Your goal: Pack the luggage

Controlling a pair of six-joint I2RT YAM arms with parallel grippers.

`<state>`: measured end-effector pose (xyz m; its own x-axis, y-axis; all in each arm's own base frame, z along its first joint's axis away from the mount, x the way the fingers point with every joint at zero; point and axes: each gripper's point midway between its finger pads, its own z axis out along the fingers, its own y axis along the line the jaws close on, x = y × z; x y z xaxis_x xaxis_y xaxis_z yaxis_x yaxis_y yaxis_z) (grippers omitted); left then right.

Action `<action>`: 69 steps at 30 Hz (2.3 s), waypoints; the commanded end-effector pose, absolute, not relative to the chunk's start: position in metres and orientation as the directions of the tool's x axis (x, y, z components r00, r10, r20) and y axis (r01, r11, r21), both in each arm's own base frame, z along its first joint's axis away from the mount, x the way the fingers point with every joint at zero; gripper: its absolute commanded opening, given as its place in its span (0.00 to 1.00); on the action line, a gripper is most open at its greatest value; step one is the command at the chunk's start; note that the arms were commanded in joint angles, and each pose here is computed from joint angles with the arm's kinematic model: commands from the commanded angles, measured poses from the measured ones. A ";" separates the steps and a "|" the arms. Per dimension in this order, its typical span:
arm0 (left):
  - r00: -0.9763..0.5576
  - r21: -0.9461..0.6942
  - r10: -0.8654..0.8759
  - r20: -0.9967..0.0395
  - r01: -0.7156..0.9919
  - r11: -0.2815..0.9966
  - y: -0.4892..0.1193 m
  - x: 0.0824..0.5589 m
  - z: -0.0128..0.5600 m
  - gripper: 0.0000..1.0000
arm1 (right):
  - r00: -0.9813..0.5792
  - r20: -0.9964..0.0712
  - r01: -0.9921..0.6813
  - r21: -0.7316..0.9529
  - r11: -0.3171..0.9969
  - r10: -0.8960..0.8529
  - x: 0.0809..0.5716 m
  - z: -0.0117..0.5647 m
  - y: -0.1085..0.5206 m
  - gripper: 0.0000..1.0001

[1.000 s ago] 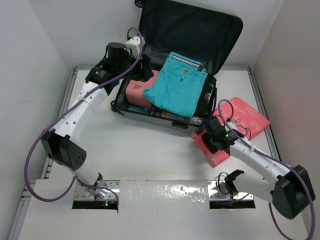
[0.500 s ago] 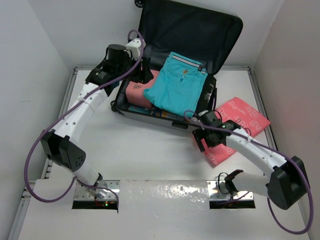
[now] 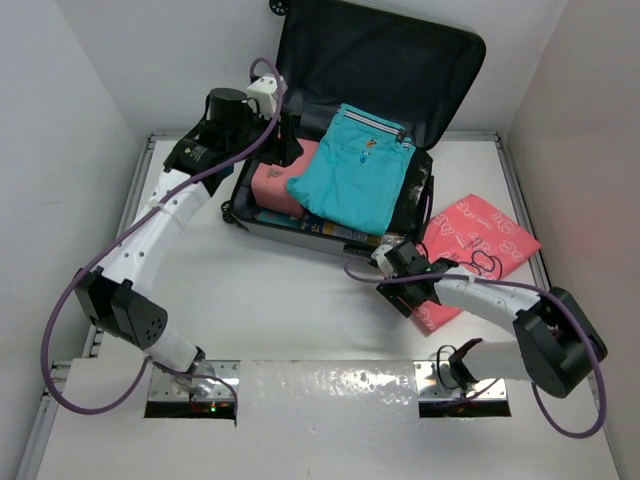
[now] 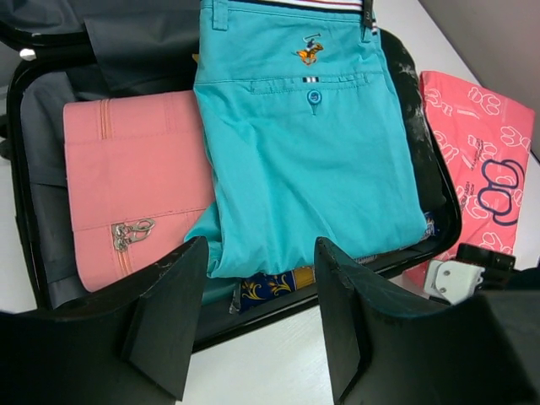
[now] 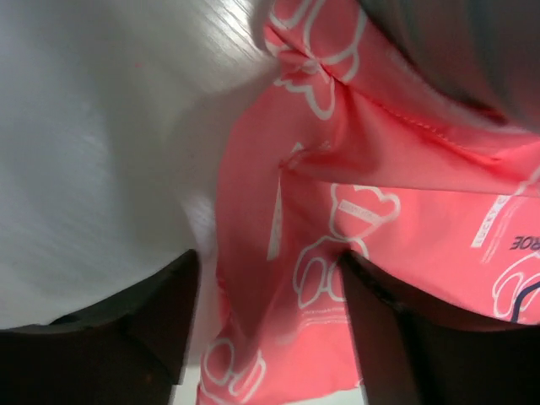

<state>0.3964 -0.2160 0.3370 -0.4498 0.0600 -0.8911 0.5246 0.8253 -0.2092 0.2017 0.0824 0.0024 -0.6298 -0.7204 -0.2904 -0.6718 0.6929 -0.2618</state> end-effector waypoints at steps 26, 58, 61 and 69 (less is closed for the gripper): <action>-0.400 -0.102 0.075 -0.913 0.402 0.910 -0.132 0.408 0.352 0.53 | -0.580 -0.588 -0.764 0.152 0.627 -0.564 0.173 0.027 0.350 0.00; -0.956 -0.416 -0.158 -0.248 -0.043 0.908 -0.093 0.225 0.087 0.69 | -0.923 -0.379 -0.068 0.348 0.935 0.074 0.144 0.087 0.191 0.99; -0.958 -0.429 -0.114 -0.263 0.011 0.903 -0.112 0.214 0.070 0.72 | -0.902 -0.413 -0.031 0.355 0.934 0.127 0.162 0.077 0.176 0.99; -0.971 -0.426 -0.212 -0.114 -0.145 0.893 -0.115 0.191 0.026 0.77 | -0.899 -0.354 0.103 0.399 0.911 0.257 0.168 0.022 0.157 0.99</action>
<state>0.1784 -0.1110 0.0323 -0.9832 -0.1473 -0.1079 -0.0900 0.9051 -0.4155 0.1582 0.1496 0.0312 -0.9185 0.1940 -0.3446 0.0756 0.9415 0.3285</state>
